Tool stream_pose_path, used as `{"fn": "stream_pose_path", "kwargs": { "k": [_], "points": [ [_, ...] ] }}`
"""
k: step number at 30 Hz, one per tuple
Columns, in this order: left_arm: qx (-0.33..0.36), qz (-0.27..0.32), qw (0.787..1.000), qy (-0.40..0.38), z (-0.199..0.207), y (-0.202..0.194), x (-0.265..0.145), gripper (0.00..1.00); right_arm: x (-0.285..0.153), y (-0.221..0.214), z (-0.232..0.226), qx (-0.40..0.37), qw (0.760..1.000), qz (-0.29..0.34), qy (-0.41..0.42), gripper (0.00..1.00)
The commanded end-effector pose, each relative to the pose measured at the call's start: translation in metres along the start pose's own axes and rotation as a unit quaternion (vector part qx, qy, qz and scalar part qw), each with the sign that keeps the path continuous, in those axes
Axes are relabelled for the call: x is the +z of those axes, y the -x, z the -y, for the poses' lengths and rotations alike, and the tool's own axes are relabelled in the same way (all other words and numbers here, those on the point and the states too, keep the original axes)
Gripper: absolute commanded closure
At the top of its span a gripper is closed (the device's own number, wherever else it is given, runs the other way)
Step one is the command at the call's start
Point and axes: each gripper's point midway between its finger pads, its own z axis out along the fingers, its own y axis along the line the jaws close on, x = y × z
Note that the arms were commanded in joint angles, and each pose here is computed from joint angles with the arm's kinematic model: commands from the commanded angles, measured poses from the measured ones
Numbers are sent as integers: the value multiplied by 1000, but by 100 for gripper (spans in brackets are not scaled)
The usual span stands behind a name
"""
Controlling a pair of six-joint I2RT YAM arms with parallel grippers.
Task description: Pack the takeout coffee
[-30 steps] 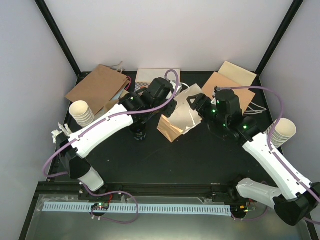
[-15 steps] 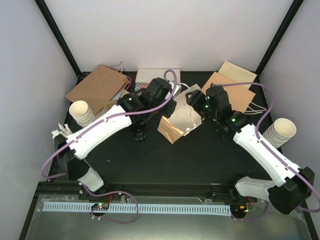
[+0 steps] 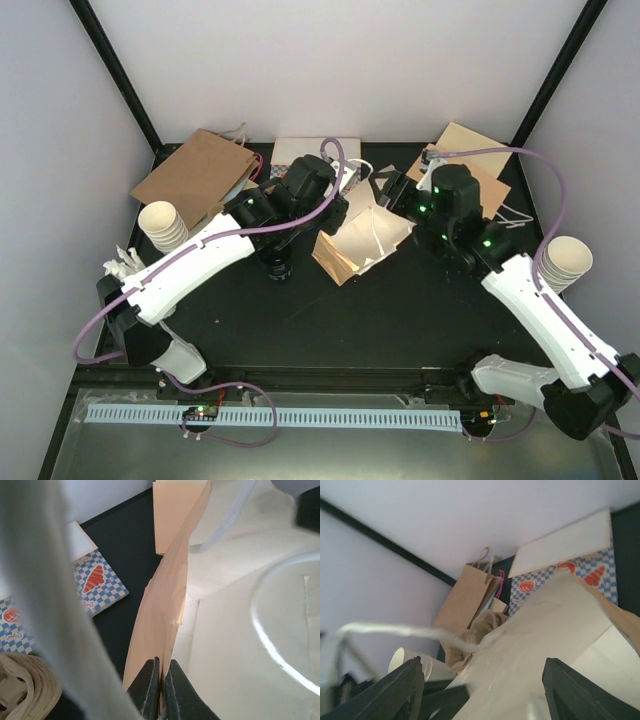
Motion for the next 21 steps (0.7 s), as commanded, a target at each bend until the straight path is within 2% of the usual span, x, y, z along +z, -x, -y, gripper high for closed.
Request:
{"fn": "stream_pose_path", "kwargs": {
  "k": [1,3,4,5,7,9,15,17,21],
  "points": [
    [6,34,999,10,-6,15,-13,95,-43,-2,-31,-154,986,-18,60,31],
    [11,34,999,9,-6,15,-14,95,-58,-5,-32,-231,971,-24,63,28],
    [13,34,999,10,-6,14,-15,95,-64,-4,-30,-253,966,-30,48,21],
    [15,34,999,9,-6,14,-15,95,-65,-2,-22,-268,962,-39,21,19],
    [17,36,999,8,-5,15,-17,95,-65,0,-2,-290,953,-69,-47,19],
    [18,38,999,5,-5,16,-18,95,-64,-3,8,-314,942,-96,-75,18],
    [24,45,999,-1,-3,20,-21,95,-47,-27,10,-345,922,-166,-50,17],
    [27,45,999,-1,-3,20,-21,95,-40,-34,12,-351,916,-191,-47,21],
    [31,48,998,-4,-2,22,-22,95,-30,-46,7,-358,906,-226,-22,36]
  ]
}}
